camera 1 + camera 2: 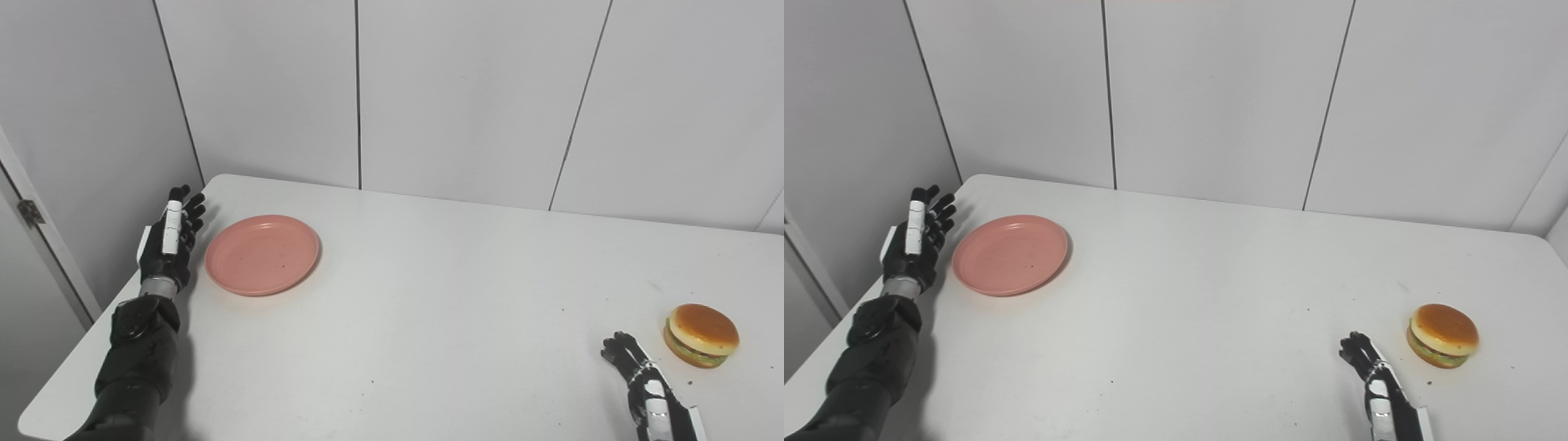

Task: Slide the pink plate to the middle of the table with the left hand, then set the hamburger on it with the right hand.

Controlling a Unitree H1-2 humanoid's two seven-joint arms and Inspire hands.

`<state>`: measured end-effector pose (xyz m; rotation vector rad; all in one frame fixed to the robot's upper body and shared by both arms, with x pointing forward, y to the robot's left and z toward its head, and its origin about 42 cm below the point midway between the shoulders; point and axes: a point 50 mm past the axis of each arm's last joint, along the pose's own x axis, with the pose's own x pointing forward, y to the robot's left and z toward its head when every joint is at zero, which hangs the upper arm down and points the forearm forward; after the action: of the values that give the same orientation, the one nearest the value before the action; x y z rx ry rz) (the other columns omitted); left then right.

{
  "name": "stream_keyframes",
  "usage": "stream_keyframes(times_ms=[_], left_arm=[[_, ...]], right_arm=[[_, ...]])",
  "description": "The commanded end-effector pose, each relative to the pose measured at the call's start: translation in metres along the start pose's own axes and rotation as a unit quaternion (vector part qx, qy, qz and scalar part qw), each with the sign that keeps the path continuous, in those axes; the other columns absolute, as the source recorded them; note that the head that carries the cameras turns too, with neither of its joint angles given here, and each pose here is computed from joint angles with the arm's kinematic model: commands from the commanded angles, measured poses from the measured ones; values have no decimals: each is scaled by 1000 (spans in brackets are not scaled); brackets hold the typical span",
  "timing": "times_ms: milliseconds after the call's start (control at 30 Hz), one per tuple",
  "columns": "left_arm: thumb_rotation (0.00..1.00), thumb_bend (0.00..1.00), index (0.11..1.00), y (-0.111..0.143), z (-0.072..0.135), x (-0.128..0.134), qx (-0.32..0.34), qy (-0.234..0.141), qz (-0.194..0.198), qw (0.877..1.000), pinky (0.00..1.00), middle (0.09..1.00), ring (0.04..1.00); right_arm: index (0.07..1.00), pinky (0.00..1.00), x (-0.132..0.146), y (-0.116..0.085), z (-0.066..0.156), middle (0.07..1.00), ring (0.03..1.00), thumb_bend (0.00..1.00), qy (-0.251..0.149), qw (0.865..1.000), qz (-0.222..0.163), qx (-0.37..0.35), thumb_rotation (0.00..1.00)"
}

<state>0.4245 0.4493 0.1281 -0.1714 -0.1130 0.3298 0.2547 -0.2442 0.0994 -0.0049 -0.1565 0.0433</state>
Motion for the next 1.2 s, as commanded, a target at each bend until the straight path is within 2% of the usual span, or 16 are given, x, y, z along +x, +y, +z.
stream_keyframes(times_ms=[0,167,267,367,600,700,767,900,1167], left_arm=[[842,961,929,-4,32,21,-5,-52,-16,999,982,917,961],[819,975,912,-6,25,22,-15,-41,-10,999,974,894,944],[862,944,935,-7,21,23,-9,-31,-15,999,980,889,934],[867,957,952,-10,15,22,-7,-21,-18,1000,962,923,942],[841,945,900,-24,6,16,-5,-13,-39,999,909,898,923],[839,952,910,-31,3,16,-2,-10,-54,998,911,900,924],[850,992,937,-37,2,15,1,-8,-62,998,908,925,930],[872,968,941,-42,0,14,1,-3,-67,998,892,933,920],[861,917,907,-52,-2,11,-4,0,-79,997,863,888,904]], right_arm=[[847,967,-12,-2,-18,838,854,778,65,998,-2,2,1000],[850,978,-12,-2,-18,836,856,779,67,998,-2,2,1000],[849,972,-12,-1,-18,832,851,789,68,998,-2,3,1000],[846,969,-12,-1,-18,827,848,789,69,998,-2,5,1000],[851,957,-12,0,-18,823,846,778,70,998,0,4,1000],[852,954,-12,1,-18,821,845,773,72,997,0,5,1000],[854,959,-12,2,-17,816,844,771,73,997,1,5,1000],[858,966,-12,3,-17,814,842,770,74,997,1,6,1000],[853,955,-12,5,-16,800,828,760,73,997,4,7,1000]])
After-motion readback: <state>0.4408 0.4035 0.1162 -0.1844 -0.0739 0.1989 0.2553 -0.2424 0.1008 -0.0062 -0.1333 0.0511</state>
